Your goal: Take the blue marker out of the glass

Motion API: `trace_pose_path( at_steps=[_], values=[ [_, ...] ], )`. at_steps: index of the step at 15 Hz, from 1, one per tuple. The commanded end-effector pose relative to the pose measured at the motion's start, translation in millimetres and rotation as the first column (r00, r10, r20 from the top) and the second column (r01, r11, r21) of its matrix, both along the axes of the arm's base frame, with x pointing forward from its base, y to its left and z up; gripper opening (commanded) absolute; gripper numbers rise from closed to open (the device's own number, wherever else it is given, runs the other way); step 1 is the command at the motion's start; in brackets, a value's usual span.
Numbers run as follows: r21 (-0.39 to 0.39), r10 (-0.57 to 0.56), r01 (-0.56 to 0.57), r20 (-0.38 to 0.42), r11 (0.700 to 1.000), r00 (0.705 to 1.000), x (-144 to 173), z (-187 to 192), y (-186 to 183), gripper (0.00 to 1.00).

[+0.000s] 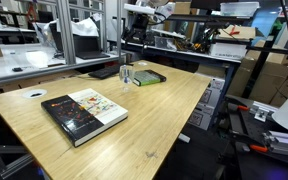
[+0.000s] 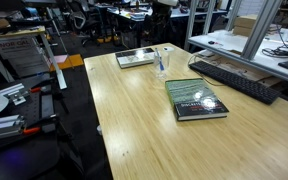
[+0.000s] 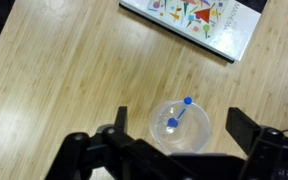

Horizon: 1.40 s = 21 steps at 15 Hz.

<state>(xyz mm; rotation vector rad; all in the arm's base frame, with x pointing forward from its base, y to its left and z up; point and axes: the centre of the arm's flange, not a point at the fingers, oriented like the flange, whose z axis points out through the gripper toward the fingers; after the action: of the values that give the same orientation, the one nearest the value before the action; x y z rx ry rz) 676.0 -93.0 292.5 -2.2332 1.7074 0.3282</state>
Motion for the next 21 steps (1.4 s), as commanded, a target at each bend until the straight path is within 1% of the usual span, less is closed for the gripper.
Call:
trace_pose_path(
  at_steps=[1, 2, 8, 13, 14, 15, 16, 17, 18, 19, 20, 21],
  values=[
    [0.042, 0.019, -0.018, -0.017, 0.999, 1.0, 25.4, 1.6, -9.6, 1.0],
    [0.005, 0.001, -0.001, -0.005, 1.0, 1.0, 8.5, -3.4, -5.3, 1.0],
    [0.013, 0.012, -0.012, -0.013, 1.0, 1.0, 15.4, -4.2, -5.5, 1.0],
    [0.044, 0.05, -0.049, -0.041, 0.998, 0.998, 29.8, -27.3, -18.3, 1.0],
    [0.046, 0.053, -0.051, -0.046, 0.998, 0.998, 32.6, -32.7, -21.6, 0.93],
    [0.047, 0.056, -0.054, -0.051, 0.997, 0.997, 35.5, -37.0, -24.9, 0.82],
    [0.05, 0.058, -0.056, -0.054, 0.997, 0.997, 38.1, -40.4, -27.4, 0.76],
    [0.053, 0.06, -0.057, -0.059, 0.997, 0.996, 40.5, -44.5, -30.7, 0.67],
    [0.058, 0.062, -0.058, -0.063, 0.997, 0.996, 43.6, -47.3, -32.8, 0.61],
    [0.063, 0.066, -0.061, -0.07, 0.996, 0.995, 46.0, -49.8, -34.0, 0.63],
    [0.066, 0.068, -0.063, -0.077, 0.996, 0.995, 48.7, -52.5, -34.7, 0.6],
    [0.072, 0.073, -0.067, -0.082, 0.995, 0.994, 52.0, -54.5, -35.1, 0.64]
  ],
)
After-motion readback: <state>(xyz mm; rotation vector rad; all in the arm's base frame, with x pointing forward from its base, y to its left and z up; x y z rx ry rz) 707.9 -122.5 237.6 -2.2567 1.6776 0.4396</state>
